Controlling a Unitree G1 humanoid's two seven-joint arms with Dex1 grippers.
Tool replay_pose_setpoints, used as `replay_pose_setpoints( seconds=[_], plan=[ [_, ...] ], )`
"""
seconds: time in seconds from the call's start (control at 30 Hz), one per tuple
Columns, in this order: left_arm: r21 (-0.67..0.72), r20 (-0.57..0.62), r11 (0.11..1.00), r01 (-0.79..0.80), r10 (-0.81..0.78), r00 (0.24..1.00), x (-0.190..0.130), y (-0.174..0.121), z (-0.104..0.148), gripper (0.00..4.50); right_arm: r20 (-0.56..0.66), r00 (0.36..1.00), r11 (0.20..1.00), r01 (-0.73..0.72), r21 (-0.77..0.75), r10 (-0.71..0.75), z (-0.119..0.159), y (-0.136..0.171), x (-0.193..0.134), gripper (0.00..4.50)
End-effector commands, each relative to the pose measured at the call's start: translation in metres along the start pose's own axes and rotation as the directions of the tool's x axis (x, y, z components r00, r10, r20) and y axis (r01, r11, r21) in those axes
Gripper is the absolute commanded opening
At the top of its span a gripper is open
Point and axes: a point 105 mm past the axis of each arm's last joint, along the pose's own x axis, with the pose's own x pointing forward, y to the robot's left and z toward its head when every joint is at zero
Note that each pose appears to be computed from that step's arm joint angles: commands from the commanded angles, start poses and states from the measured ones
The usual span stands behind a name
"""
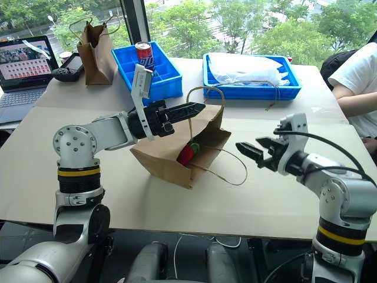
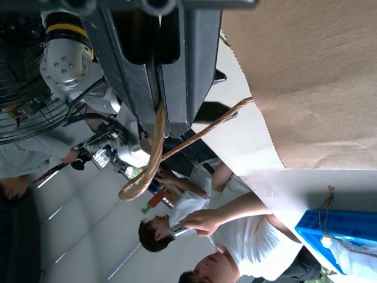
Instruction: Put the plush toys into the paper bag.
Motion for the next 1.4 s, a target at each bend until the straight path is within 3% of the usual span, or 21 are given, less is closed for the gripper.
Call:
replay_pose_setpoints(
  seconds=[0.03,0.2,0.23,0.43,0.53,0.57,0.63,0.87,0.97,1.1,1.2,1.4],
  plan=[
    [0.043,0.026,0.998,0.041,-0.042,0.999,0.003,-0.011,0.010,0.00,0.036,0.999,0.993,-0.007,0.117,0.003,-0.005,0.000,-0.009,4.48],
    [0.047,0.026,0.998,0.040,-0.041,0.999,0.002,-0.011,0.011,0.00,0.023,0.999,0.965,-0.053,0.257,0.049,-0.030,0.004,-0.006,4.48],
    [0.048,0.026,0.998,0.039,-0.040,0.999,0.002,-0.011,0.011,0.00,0.048,0.996,0.954,-0.086,0.287,0.075,-0.030,0.007,-0.005,3.98],
    [0.052,0.026,0.998,0.036,-0.038,0.999,0.002,-0.011,0.012,0.00,0.127,0.969,0.901,-0.245,0.359,0.213,-0.025,0.030,-0.002,2.08],
    [0.056,0.029,0.998,0.031,-0.032,0.999,0.001,-0.010,0.013,0.00,0.248,0.926,0.871,-0.358,0.336,0.284,-0.002,0.040,-0.006,0.90],
    [0.058,0.031,0.998,0.029,-0.030,0.999,0.000,-0.010,0.013,0.00,0.280,0.911,0.862,-0.386,0.327,0.302,0.005,0.043,-0.008,0.71],
    [0.040,0.068,0.999,0.023,-0.026,0.997,-0.002,-0.007,0.021,0.00,0.391,0.846,0.831,-0.483,0.274,0.363,0.032,0.055,-0.013,0.02],
    [0.070,0.137,0.996,-0.056,0.046,0.989,-0.007,0.022,0.048,0.00,0.549,0.701,0.774,-0.617,0.146,0.455,0.106,0.101,-0.012,0.02],
    [0.096,0.236,0.984,-0.147,0.121,0.964,-0.014,0.049,0.080,0.00,0.536,0.683,0.772,-0.630,0.086,0.497,0.129,0.131,-0.002,0.02],
    [0.154,0.236,0.981,-0.121,0.083,0.968,-0.012,0.051,0.091,0.00,0.515,0.685,0.782,-0.622,0.046,0.515,0.142,0.152,0.003,0.02],
    [0.173,0.192,0.980,-0.098,0.064,0.979,-0.010,0.051,0.083,0.00,0.504,0.674,0.774,-0.633,0.016,0.540,0.147,0.171,0.003,0.02],
    [0.180,0.158,0.980,-0.079,0.051,0.986,-0.010,0.049,0.077,0.00,0.518,0.679,0.780,-0.625,0.036,0.520,0.149,0.178,-0.002,0.02]
  ],
)
